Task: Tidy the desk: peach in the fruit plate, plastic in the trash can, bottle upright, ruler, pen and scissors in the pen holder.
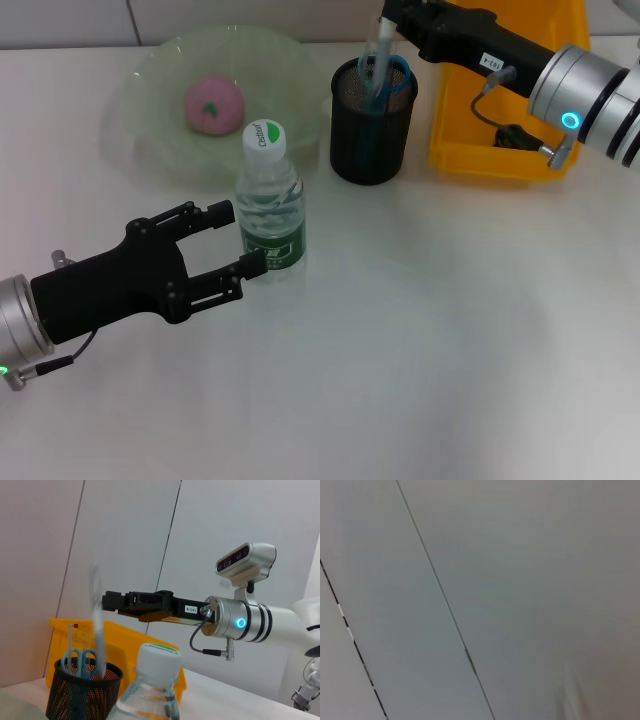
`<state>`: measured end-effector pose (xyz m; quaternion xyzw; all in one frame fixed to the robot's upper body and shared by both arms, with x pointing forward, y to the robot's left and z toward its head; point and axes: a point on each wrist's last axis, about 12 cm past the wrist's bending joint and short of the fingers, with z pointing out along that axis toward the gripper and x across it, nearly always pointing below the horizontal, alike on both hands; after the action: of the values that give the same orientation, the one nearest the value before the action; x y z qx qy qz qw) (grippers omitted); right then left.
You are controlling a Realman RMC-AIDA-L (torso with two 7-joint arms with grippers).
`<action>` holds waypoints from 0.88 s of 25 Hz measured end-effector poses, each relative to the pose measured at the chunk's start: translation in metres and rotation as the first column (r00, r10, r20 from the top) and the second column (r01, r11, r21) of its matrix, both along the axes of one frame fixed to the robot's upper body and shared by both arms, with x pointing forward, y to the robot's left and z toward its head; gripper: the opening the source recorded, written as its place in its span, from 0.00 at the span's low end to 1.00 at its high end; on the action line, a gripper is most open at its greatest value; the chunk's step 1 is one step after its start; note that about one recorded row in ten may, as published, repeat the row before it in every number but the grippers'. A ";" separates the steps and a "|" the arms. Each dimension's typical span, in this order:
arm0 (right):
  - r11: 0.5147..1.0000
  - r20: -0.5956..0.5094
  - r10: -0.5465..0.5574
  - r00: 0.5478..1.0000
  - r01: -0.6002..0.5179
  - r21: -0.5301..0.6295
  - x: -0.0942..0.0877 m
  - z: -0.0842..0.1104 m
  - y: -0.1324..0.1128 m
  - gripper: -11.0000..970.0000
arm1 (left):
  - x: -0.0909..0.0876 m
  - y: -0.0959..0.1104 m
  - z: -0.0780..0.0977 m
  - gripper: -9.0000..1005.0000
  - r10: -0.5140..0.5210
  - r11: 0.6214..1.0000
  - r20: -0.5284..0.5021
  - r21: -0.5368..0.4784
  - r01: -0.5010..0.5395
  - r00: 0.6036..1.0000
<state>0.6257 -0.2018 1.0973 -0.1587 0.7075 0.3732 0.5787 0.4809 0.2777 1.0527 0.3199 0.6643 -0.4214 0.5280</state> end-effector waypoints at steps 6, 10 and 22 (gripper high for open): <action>1.000 -0.012 -0.001 1.000 0.001 0.009 -0.002 -0.001 -0.003 0.21 | -0.002 0.000 -0.003 0.76 0.000 1.000 -0.008 -0.003 0.000 1.000; 0.997 -0.004 0.031 1.000 -0.030 0.070 -0.009 0.003 -0.011 0.32 | -0.003 0.000 -0.004 0.76 0.006 1.000 -0.011 0.000 -0.006 1.000; 0.939 0.108 0.334 0.937 -0.340 0.053 -0.109 0.012 -0.092 0.78 | -0.008 0.008 -0.004 0.76 -0.002 1.000 0.012 0.011 0.001 1.000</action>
<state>0.5165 -0.2941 1.1094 -0.2752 0.6271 0.4834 0.5453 0.4733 0.2856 1.0488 0.3258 0.6631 -0.4162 0.5300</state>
